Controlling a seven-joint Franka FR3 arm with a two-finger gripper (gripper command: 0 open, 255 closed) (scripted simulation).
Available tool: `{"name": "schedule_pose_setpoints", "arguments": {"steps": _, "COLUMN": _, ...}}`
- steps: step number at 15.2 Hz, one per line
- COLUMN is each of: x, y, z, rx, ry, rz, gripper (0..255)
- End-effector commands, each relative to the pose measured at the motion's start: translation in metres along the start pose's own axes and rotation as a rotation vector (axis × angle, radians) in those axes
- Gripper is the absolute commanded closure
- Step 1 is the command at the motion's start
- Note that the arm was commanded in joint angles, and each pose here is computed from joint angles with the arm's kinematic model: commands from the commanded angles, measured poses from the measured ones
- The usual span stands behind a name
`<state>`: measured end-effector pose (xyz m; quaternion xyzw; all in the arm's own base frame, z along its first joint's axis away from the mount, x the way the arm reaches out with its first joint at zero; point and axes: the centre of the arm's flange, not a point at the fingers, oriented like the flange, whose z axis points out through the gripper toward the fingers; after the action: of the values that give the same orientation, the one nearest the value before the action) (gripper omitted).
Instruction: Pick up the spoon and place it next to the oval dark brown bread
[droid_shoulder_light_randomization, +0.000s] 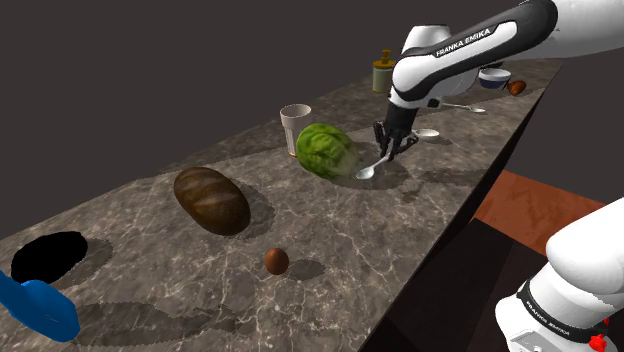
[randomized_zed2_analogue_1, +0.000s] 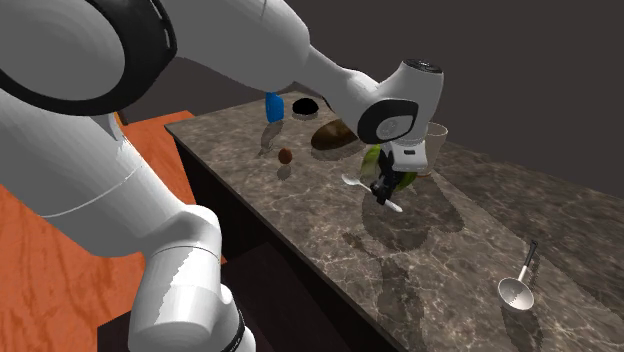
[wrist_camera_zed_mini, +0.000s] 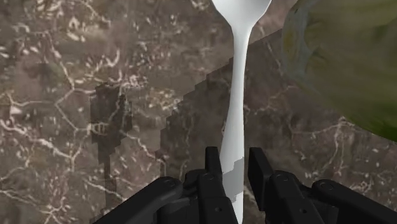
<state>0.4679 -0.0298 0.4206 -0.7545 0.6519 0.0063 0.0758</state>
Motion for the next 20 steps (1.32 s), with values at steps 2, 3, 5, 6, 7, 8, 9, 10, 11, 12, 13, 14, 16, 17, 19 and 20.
{"name": "schedule_pose_setpoints", "arguments": {"steps": 2, "x": -0.002, "y": -0.001, "z": -0.015, "rx": -0.001, "ry": 0.000, "rz": 0.000, "gripper": 255}}
{"name": "schedule_pose_setpoints", "arguments": {"steps": 3, "x": -0.003, "y": -0.002, "z": -0.020, "rx": -0.001, "ry": 0.000, "rz": 0.000, "gripper": 255}}
{"name": "schedule_pose_setpoints", "arguments": {"steps": 5, "x": -0.004, "y": -0.003, "z": -0.030, "rx": -0.001, "ry": 0.000, "rz": 0.000, "gripper": 255}}
{"name": "schedule_pose_setpoints", "arguments": {"steps": 6, "x": -0.004, "y": -0.004, "z": -0.036, "rx": -0.001, "ry": 0.000, "rz": 0.000, "gripper": 255}}
{"name": "schedule_pose_setpoints", "arguments": {"steps": 7, "x": -0.005, "y": -0.004, "z": -0.041, "rx": -0.001, "ry": 0.000, "rz": 0.000, "gripper": 255}}
{"name": "schedule_pose_setpoints", "arguments": {"steps": 8, "x": -0.005, "y": -0.005, "z": -0.046, "rx": -0.001, "ry": 0.000, "rz": 0.000, "gripper": 255}}
{"name": "schedule_pose_setpoints", "arguments": {"steps": 9, "x": -0.006, "y": -0.005, "z": -0.051, "rx": -0.001, "ry": 0.000, "rz": 0.000, "gripper": 255}}
{"name": "schedule_pose_setpoints", "arguments": {"steps": 10, "x": -0.007, "y": -0.006, "z": -0.056, "rx": -0.001, "ry": 0.000, "rz": 0.000, "gripper": 255}}
{"name": "schedule_pose_setpoints", "arguments": {"steps": 11, "x": -0.007, "y": -0.006, "z": -0.062, "rx": -0.001, "ry": 0.000, "rz": 0.000, "gripper": 255}}
{"name": "schedule_pose_setpoints", "arguments": {"steps": 12, "x": -0.008, "y": -0.007, "z": -0.067, "rx": -0.001, "ry": 0.000, "rz": 0.000, "gripper": 255}}
{"name": "schedule_pose_setpoints", "arguments": {"steps": 13, "x": -0.008, "y": -0.007, "z": -0.069, "rx": -0.001, "ry": 0.000, "rz": 0.000, "gripper": 255}}
{"name": "schedule_pose_setpoints", "arguments": {"steps": 14, "x": -0.019, "y": -0.014, "z": -0.067, "rx": -0.001, "ry": 0.000, "rz": 0.000, "gripper": 255}}
{"name": "schedule_pose_setpoints", "arguments": {"steps": 16, "x": -0.042, "y": -0.027, "z": -0.063, "rx": -0.001, "ry": 0.000, "rz": 0.000, "gripper": 255}}
{"name": "schedule_pose_setpoints", "arguments": {"steps": 17, "x": -0.053, "y": -0.033, "z": -0.061, "rx": -0.001, "ry": 0.000, "rz": 0.000, "gripper": 255}}
{"name": "schedule_pose_setpoints", "arguments": {"steps": 19, "x": -0.076, "y": -0.046, "z": -0.057, "rx": -0.001, "ry": 0.000, "rz": 0.000, "gripper": 255}}
{"name": "schedule_pose_setpoints", "arguments": {"steps": 20, "x": -0.087, "y": -0.052, "z": -0.055, "rx": -0.001, "ry": 0.000, "rz": 0.000, "gripper": 255}}
